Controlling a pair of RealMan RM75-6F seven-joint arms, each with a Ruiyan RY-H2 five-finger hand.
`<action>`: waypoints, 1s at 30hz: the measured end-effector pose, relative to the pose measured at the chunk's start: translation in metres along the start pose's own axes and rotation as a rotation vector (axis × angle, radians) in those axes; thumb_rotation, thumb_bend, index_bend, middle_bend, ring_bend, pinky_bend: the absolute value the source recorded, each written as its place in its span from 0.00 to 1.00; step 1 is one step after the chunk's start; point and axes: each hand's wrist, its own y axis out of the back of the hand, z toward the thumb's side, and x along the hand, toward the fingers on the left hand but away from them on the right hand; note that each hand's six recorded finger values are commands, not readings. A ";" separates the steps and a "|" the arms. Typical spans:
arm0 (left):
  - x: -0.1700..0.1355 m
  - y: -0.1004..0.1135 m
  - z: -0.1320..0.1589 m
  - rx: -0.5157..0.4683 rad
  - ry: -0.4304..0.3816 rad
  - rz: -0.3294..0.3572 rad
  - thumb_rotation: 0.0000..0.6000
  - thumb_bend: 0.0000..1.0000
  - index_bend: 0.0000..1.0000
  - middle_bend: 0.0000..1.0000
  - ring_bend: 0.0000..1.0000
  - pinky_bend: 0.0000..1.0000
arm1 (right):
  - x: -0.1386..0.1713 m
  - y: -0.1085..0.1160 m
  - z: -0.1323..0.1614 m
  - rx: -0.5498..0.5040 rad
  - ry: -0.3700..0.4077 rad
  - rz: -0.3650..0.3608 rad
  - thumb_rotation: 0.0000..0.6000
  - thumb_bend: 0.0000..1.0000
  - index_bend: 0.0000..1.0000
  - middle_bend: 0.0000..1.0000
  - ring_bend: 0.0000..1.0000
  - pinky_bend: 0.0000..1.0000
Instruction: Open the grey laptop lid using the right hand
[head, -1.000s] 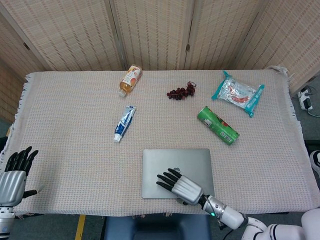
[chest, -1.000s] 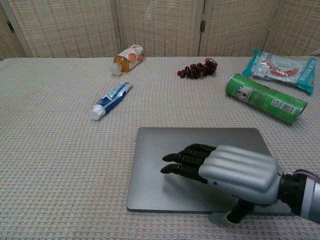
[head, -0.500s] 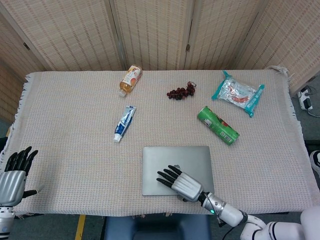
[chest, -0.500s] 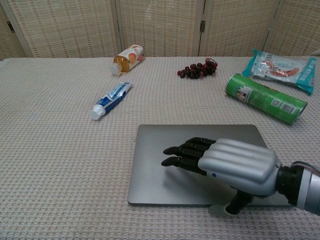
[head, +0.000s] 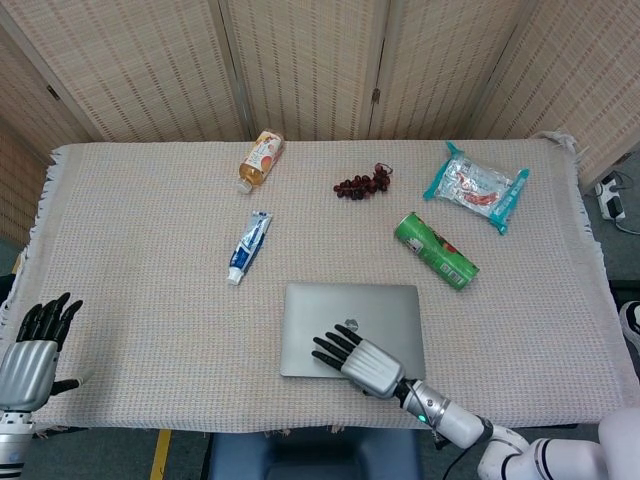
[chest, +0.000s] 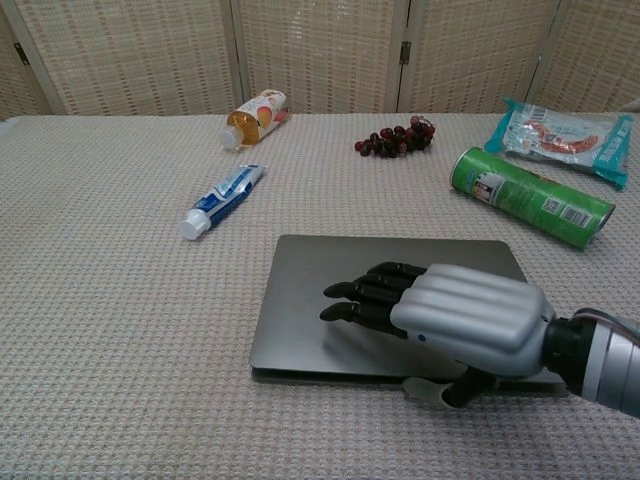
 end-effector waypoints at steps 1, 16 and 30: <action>0.000 -0.001 0.001 -0.006 -0.006 -0.004 1.00 0.17 0.12 0.05 0.00 0.00 | -0.001 0.001 0.000 0.009 -0.001 -0.001 1.00 0.56 0.00 0.00 0.00 0.00; 0.012 -0.057 0.045 -0.136 -0.205 -0.107 1.00 0.19 0.18 0.14 0.08 0.00 | -0.013 0.036 -0.009 0.178 -0.066 -0.040 1.00 0.60 0.00 0.00 0.00 0.00; 0.036 -0.085 0.134 -0.031 -0.558 -0.221 1.00 0.64 0.12 0.10 0.03 0.00 | -0.023 0.063 -0.013 0.215 -0.124 -0.083 1.00 0.60 0.00 0.00 0.00 0.00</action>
